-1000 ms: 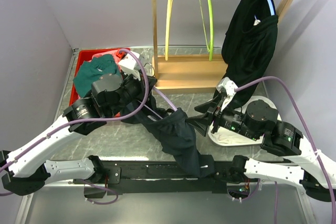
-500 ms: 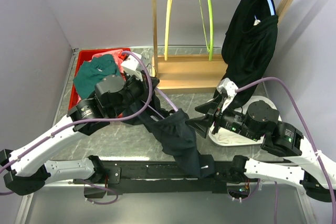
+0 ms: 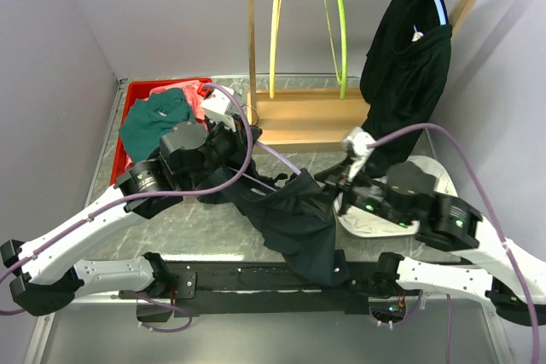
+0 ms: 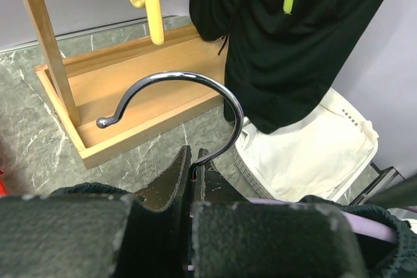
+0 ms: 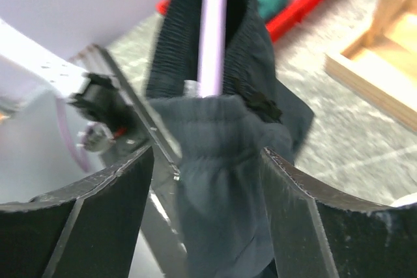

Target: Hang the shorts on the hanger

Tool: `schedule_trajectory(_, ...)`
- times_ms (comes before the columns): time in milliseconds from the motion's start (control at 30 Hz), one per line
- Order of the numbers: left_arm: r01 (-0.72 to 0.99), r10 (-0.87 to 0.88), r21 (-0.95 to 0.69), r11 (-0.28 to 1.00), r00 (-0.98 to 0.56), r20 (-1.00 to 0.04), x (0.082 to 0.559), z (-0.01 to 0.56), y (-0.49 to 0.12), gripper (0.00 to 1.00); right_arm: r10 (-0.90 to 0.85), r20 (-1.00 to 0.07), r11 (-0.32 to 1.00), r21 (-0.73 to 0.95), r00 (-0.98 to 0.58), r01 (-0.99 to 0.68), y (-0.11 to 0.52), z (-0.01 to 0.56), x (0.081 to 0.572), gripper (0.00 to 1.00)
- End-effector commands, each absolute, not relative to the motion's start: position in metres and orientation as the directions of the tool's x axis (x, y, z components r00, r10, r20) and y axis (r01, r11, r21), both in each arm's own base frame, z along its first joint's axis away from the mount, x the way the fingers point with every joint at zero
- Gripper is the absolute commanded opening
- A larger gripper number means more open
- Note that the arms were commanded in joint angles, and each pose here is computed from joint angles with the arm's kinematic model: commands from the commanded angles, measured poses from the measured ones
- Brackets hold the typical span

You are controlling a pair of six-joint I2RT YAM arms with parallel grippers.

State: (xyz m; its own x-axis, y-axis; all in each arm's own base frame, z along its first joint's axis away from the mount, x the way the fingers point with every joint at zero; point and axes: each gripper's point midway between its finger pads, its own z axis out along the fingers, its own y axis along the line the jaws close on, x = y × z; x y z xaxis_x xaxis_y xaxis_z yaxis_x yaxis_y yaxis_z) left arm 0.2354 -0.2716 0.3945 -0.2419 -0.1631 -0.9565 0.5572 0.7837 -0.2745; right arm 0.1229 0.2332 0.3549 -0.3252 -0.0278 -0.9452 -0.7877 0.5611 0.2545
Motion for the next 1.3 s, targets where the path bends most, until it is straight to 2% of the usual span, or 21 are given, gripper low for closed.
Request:
schedule_trajectory(0,0.599,-0.29,-0.345,0.722,-0.19,-0.938,0.232,0.436,-0.279,0.01,-0.127,-0.927,0.664,0.185,-0.353,-0.725,0.24,0.317,0.145,0.71)
schedule_trajectory(167,0.604,-0.278,-0.346,0.718,-0.207,-0.938,0.232,0.427,-0.283,0.01,-0.1,-0.931,0.667,0.199,-0.352,-0.718,0.25,0.316,0.15,0.63)
schedule_trajectory(233,0.606,-0.284,-0.351,0.714,-0.208,-0.936,0.231,0.425,-0.284,0.01,-0.089,-0.93,0.672,0.208,-0.356,-0.711,0.253,0.316,0.152,0.52)
schedule_trajectory(267,0.609,-0.281,-0.353,0.711,-0.214,-0.936,0.231,0.422,-0.285,0.01,-0.078,-0.928,0.698,0.21,-0.364,-0.685,0.25,0.313,0.157,0.42)
schedule_trajectory(300,0.61,-0.28,-0.354,0.709,-0.216,-0.935,0.23,0.421,-0.285,0.01,-0.07,-0.928,0.706,0.214,-0.367,-0.676,0.25,0.313,0.159,0.18)
schedule_trajectory(333,0.612,-0.278,-0.353,0.707,-0.218,-0.935,0.23,0.42,-0.286,0.01,-0.066,-0.926,0.709,0.217,-0.371,-0.67,0.25,0.311,0.159,0.07)
schedule_trajectory(367,0.612,-0.277,-0.355,0.707,-0.223,-0.935,0.23,0.418,-0.286,0.01,-0.057,-0.924,0.71,0.23,-0.379,-0.665,0.25,0.307,0.159,0.0)
schedule_trajectory(400,0.613,-0.275,-0.355,0.706,-0.224,-0.935,0.229,0.417,-0.287,0.01,-0.044,-0.923,0.712,0.24,-0.383,-0.66,0.25,0.306,0.159,0.0)
schedule_trajectory(433,0.616,-0.271,-0.354,0.704,-0.227,-0.935,0.229,0.416,-0.288,0.06,-0.019,-0.925,0.705,0.257,-0.381,-0.661,0.248,0.309,0.157,0.0)
schedule_trajectory(500,0.622,-0.273,-0.359,0.695,-0.234,-0.933,0.228,0.416,-0.29,0.22,0.015,-0.921,0.698,0.288,-0.388,-0.655,0.248,0.304,0.156,0.0)
schedule_trajectory(633,0.634,-0.272,-0.366,0.681,-0.245,-0.931,0.226,0.416,-0.293,0.62,0.101,-0.921,0.696,0.336,-0.377,-0.634,0.236,0.306,0.154,0.0)
schedule_trajectory(700,0.634,-0.271,-0.367,0.681,-0.248,-0.93,0.225,0.416,-0.293,0.75,0.119,-0.916,0.704,0.35,-0.384,-0.618,0.232,0.299,0.154,0.0)
schedule_trajectory(733,0.631,-0.271,-0.366,0.684,-0.247,-0.93,0.226,0.416,-0.292,0.87,0.145,-0.915,0.717,0.36,-0.377,-0.597,0.225,0.3,0.156,0.0)
schedule_trajectory(767,0.626,-0.273,-0.368,0.688,-0.246,-0.93,0.226,0.416,-0.291,0.91,0.153,-0.907,0.73,0.371,-0.391,-0.574,0.221,0.293,0.156,0.0)
schedule_trajectory(933,0.619,-0.294,-0.379,0.688,-0.239,-0.925,0.221,0.424,-0.28,0.99,0.259,-0.887,0.771,0.428,-0.381,-0.472,0.189,0.288,0.16,0.0)
schedule_trajectory(1267,0.649,-0.339,-0.413,0.639,-0.244,-0.909,0.201,0.437,-0.264,0.97,0.37,-0.843,0.862,0.468,-0.391,-0.194,0.139,0.255,0.172,0.0)
